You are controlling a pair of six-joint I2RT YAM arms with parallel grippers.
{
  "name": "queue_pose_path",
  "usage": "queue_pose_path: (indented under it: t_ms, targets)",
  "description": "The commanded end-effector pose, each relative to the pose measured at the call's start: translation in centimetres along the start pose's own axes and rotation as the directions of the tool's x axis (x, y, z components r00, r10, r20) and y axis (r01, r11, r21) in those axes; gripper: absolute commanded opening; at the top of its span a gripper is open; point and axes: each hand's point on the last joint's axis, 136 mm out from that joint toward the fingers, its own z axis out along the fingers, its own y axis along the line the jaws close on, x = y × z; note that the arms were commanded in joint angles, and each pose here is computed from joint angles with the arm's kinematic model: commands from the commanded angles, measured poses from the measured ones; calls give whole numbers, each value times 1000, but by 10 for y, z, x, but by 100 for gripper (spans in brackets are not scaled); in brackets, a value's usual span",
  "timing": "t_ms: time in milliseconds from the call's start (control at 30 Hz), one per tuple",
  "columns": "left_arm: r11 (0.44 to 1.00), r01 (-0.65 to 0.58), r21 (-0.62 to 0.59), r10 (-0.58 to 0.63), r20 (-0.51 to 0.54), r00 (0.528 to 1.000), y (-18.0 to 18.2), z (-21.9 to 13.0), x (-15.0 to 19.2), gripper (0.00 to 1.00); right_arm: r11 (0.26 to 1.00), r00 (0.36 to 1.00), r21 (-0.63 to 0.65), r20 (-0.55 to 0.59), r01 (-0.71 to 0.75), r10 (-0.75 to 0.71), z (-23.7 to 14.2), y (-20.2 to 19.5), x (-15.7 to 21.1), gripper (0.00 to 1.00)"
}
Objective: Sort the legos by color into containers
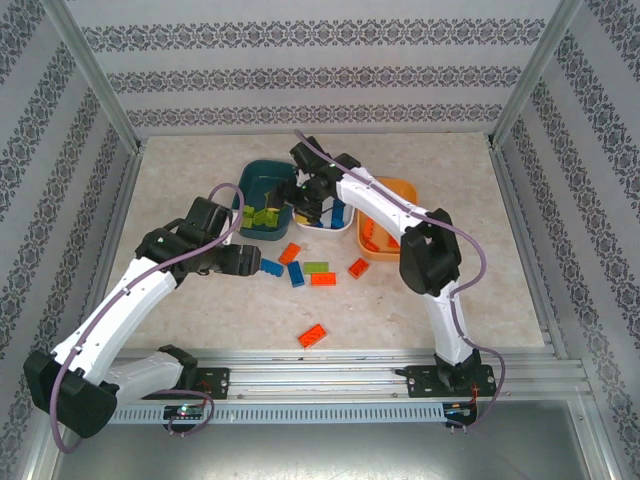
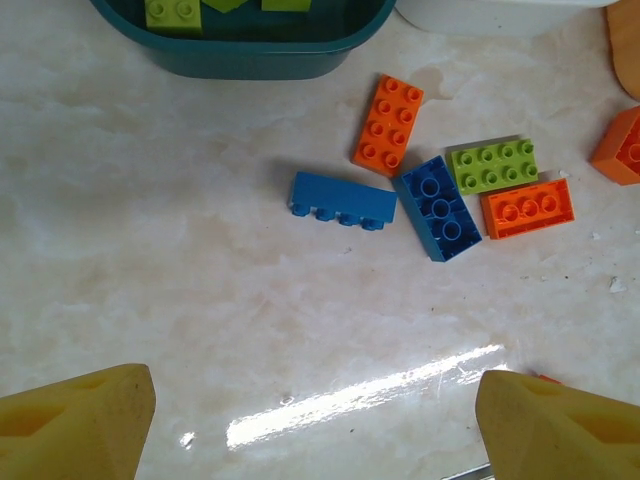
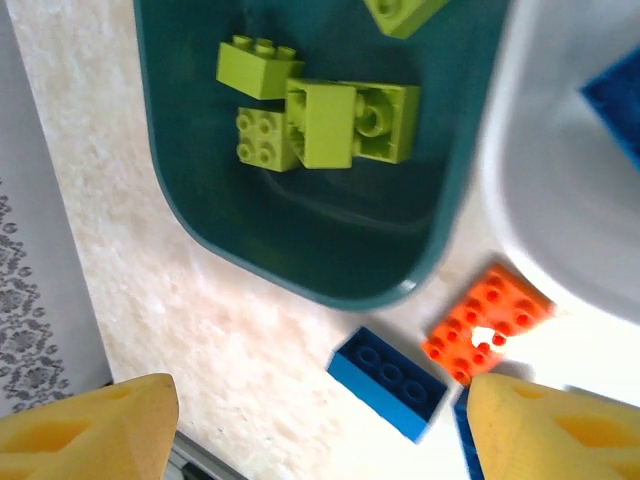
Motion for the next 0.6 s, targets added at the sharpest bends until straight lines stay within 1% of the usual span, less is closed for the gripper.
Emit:
queue_pose_path:
  t_ms: [0, 167, 267, 400, 567]
  targets:
    - [999, -6, 42, 4, 50, 999, -7, -4, -16, 84, 988, 997, 132, -21, 73, -71, -28, -28, 28, 76]
    - [997, 26, 72, -30, 58, 998, -11, 3, -18, 84, 944, 987, 292, -93, 155, -133, -32, -82, 70, 74]
    - [996, 36, 84, -41, 52, 998, -13, 6, -22, 84, 913, 978, 357, -135, 196, -157, -25, -102, 84, 75]
    - [996, 38, 84, -42, 48, 998, -14, 7, -26, 84, 889, 972, 400, -158, 222, -172, -13, -112, 87, 75]
    - [996, 40, 75, -44, 52, 998, -12, 2, -24, 84, 875, 972, 434, -182, 215, -148, 6, -122, 84, 75]
